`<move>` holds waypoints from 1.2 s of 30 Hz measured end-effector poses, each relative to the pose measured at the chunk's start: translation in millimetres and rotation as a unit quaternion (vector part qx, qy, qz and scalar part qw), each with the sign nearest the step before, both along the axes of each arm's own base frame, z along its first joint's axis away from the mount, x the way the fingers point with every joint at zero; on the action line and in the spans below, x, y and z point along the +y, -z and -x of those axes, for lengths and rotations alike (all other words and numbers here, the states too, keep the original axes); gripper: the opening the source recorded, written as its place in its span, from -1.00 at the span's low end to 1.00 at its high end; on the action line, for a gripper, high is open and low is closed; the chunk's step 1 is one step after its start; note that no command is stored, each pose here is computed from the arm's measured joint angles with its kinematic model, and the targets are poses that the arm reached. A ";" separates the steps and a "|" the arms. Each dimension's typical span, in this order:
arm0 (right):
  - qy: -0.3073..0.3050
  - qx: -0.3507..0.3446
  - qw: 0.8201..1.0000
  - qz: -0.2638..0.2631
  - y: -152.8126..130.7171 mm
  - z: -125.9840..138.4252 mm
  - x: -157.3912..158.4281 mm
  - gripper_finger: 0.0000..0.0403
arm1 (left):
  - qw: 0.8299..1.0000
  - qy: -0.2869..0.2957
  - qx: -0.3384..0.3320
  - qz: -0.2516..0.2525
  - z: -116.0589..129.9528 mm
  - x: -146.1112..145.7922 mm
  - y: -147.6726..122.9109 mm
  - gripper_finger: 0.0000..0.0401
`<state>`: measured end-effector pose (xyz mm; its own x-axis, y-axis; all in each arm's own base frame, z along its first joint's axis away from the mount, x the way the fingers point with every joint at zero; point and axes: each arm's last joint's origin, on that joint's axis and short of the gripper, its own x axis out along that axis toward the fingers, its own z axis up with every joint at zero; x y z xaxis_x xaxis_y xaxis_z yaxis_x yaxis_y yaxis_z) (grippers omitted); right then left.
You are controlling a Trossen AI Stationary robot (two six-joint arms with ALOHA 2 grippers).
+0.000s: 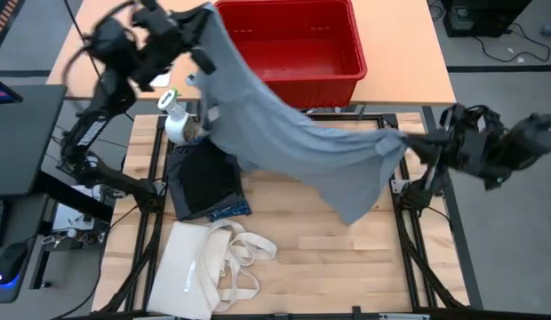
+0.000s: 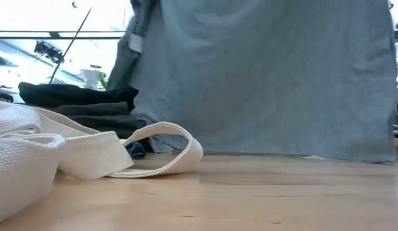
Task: Fold Laundry from Bin
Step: Fold the gray shirt
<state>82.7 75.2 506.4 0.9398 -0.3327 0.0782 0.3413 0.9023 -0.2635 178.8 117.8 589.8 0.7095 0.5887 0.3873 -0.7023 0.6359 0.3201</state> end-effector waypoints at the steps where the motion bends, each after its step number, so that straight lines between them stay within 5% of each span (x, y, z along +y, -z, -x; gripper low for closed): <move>1: 0.001 -0.002 1.000 -0.007 -0.2 3.6 -5.6 -0.96 | 1.000 -0.003 0.005 0.002 -6.1 5.5 2.9 -0.98; 5: -0.034 -0.023 0.999 -0.036 -3.3 15.9 -19.8 -0.96 | 0.999 0.042 0.021 -0.010 -22.9 12.0 8.8 -0.98; 12: -0.070 -0.022 0.997 -0.002 -24.2 26.7 -22.4 -0.96 | 0.989 0.139 -0.030 -0.051 -17.5 -3.3 -4.7 -0.98; 17: -0.112 -0.031 0.993 0.008 -30.2 24.6 -9.5 -0.96 | 0.952 0.293 -0.069 -0.049 -1.2 -25.7 -16.9 -0.98; 21: -0.179 -0.040 0.983 0.000 -24.9 16.5 18.8 -0.95 | 0.931 0.355 -0.081 -0.020 16.8 -46.9 -22.8 -0.98; 29: -0.241 0.001 0.970 -0.022 1.3 -8.5 84.3 -0.95 | 0.926 0.358 0.043 0.115 45.7 -66.6 2.2 -0.98; 36: -0.268 0.047 0.961 -0.044 32.4 -51.3 129.9 -0.95 | 0.934 0.277 0.149 0.170 56.4 -68.0 27.7 -0.98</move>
